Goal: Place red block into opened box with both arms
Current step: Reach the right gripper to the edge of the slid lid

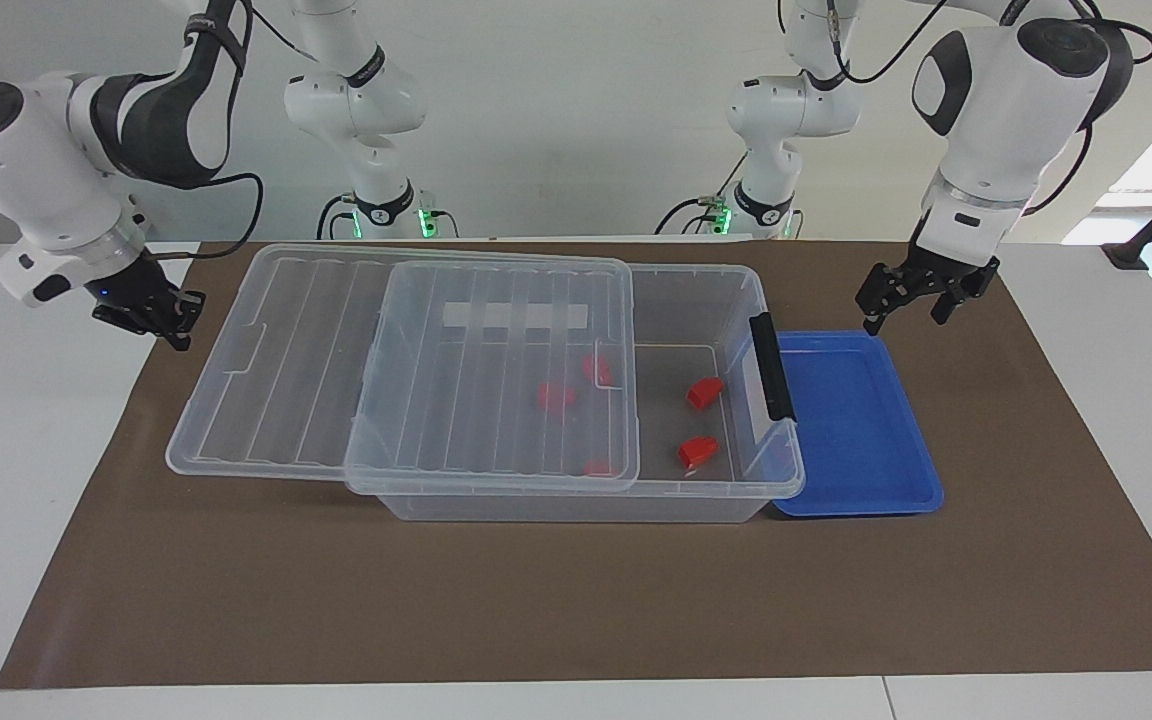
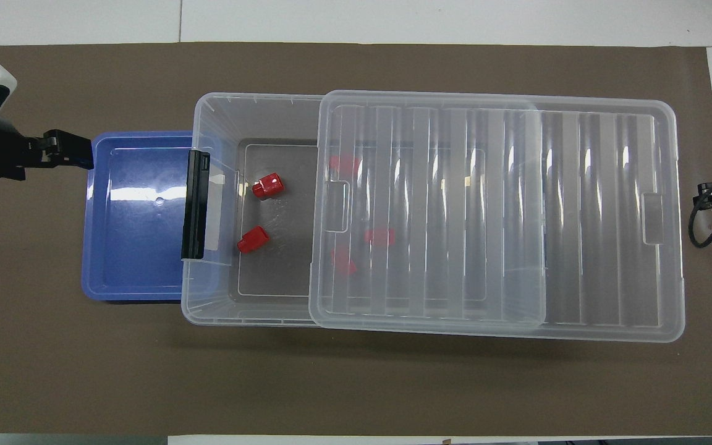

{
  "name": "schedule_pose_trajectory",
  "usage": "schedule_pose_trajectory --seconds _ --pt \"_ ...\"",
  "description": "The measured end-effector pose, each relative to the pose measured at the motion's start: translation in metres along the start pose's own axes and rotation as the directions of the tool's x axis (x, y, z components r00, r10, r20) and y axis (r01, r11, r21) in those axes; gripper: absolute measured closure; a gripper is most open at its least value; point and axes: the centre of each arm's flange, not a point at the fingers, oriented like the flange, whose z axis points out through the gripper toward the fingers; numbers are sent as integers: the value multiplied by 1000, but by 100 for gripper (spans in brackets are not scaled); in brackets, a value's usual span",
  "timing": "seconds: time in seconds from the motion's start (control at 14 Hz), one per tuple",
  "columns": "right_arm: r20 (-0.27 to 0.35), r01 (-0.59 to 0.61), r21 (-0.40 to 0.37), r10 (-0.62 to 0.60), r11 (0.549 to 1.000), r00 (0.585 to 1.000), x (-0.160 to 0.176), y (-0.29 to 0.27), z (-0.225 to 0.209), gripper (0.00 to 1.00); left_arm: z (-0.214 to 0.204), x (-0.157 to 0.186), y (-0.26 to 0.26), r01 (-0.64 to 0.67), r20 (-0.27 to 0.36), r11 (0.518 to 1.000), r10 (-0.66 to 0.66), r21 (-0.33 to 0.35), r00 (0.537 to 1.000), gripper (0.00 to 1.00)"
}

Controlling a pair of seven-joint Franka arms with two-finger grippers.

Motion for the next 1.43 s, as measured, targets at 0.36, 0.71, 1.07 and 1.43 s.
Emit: schedule_pose_trajectory --seconds 0.36,0.71,1.07,1.43 --pt "10 -47 2 47 999 999 0 -14 16 99 -1 -1 -8 -1 25 1000 1 6 1000 0" --pt "11 -62 2 62 998 998 4 -43 17 99 -1 -1 -8 -2 25 1000 2 6 1000 0" --pt "6 -71 3 71 997 997 7 -80 24 99 -4 -2 -8 -2 20 1000 1 5 1000 0" --pt "-13 -73 3 73 997 997 9 -118 28 99 -4 -3 -8 -2 20 1000 1 5 1000 0"
